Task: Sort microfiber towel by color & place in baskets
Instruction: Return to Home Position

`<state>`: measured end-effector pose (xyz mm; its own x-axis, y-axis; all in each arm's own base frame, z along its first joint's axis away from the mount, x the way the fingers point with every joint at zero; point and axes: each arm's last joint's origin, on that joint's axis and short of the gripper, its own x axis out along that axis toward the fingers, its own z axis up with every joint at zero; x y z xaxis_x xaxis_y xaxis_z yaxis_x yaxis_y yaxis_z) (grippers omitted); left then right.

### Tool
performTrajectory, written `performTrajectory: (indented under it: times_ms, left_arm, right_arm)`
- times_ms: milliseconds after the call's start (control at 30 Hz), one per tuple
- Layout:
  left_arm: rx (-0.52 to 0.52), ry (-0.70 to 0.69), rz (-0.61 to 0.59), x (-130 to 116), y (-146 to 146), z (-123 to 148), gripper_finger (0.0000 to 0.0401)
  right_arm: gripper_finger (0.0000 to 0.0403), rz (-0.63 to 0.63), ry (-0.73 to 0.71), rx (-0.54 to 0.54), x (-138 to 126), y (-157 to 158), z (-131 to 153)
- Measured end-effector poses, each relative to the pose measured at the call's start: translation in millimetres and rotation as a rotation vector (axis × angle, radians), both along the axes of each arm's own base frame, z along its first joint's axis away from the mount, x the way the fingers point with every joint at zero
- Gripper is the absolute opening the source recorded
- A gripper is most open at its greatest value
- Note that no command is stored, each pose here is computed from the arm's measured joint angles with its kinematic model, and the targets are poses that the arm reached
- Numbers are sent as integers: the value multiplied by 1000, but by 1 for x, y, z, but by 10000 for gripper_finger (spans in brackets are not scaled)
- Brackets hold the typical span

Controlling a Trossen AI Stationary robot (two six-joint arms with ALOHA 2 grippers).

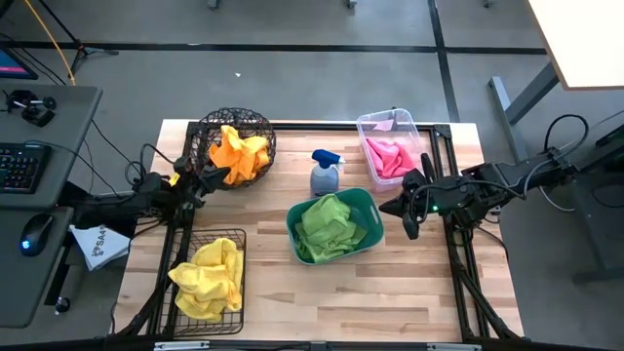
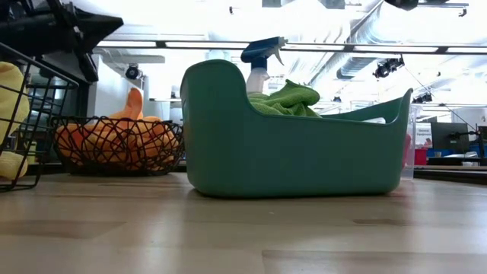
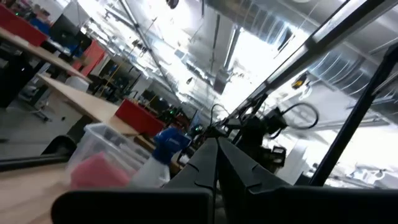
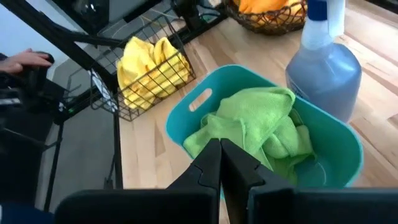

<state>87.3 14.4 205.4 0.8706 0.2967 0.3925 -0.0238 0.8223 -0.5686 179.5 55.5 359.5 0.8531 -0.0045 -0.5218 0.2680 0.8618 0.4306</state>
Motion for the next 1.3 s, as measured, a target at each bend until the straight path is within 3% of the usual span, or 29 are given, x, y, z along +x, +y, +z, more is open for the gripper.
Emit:
performTrajectory:
  times_ms: [200,367,500,933,1100,1300]
  left_arm:
    - [-3,30,0,1,0,-3,1]
    - [-4,48,0,2,0,-5,1]
    - [-8,87,0,4,0,-8,1]
    - [-12,133,0,5,0,-12,1]
    - [-13,134,0,5,0,-12,1]
    - [-12,134,0,5,0,-12,1]
  right_arm:
    - [0,61,-137,78,10,3,-11]
    - [0,101,-181,149,13,-1,-60]
    - [0,73,-185,153,-2,-15,-93]
    - [0,206,-466,-19,-63,-38,-138]
    - [0,228,-597,-36,-72,-42,-156]
    - [0,201,-648,-71,-76,-48,-176]
